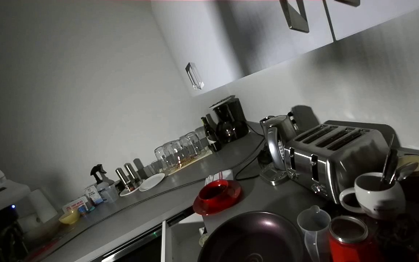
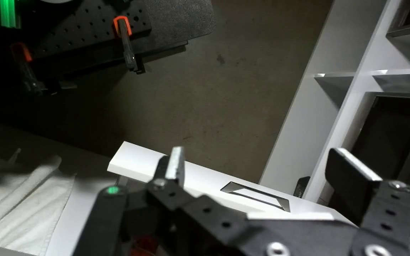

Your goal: Put the clear jar in the open drawer

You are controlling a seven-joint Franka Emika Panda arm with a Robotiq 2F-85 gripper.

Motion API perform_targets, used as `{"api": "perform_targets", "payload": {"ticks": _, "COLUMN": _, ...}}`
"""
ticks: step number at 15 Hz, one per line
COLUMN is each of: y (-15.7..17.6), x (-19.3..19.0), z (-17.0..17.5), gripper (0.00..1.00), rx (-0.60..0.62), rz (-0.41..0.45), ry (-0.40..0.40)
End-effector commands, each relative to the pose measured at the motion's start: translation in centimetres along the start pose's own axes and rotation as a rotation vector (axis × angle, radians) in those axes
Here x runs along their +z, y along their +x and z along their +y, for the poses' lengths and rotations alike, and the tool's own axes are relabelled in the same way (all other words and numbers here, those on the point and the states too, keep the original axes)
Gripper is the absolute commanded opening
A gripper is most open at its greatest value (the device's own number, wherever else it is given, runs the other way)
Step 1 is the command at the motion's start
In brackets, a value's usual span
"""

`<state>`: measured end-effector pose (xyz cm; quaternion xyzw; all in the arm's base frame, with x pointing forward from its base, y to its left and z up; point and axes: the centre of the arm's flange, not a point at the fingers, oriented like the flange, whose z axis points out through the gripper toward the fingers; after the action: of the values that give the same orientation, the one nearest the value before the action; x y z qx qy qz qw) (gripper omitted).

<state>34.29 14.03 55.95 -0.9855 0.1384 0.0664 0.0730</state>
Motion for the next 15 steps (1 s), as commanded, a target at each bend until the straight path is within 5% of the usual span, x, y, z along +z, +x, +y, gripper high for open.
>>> {"api": "perform_targets", "payload": {"ticks": 1, "y": 0.0, "x": 0.0, "z": 0.0, "gripper": 1.00, "rx": 0.000, "rz": 0.000, "ry": 0.000}}
{"api": "perform_targets", "payload": {"ticks": 9, "y": 1.5, "x": 0.1, "z": 0.3, "gripper": 1.00, "rx": 0.023, "rz": 0.013, "ry": -0.017}}
{"api": "perform_targets", "payload": {"ticks": 15, "y": 7.7, "x": -0.7, "z": 2.7, "gripper": 1.00, "rx": 0.143, "rz": 0.033, "ry": -0.024}}
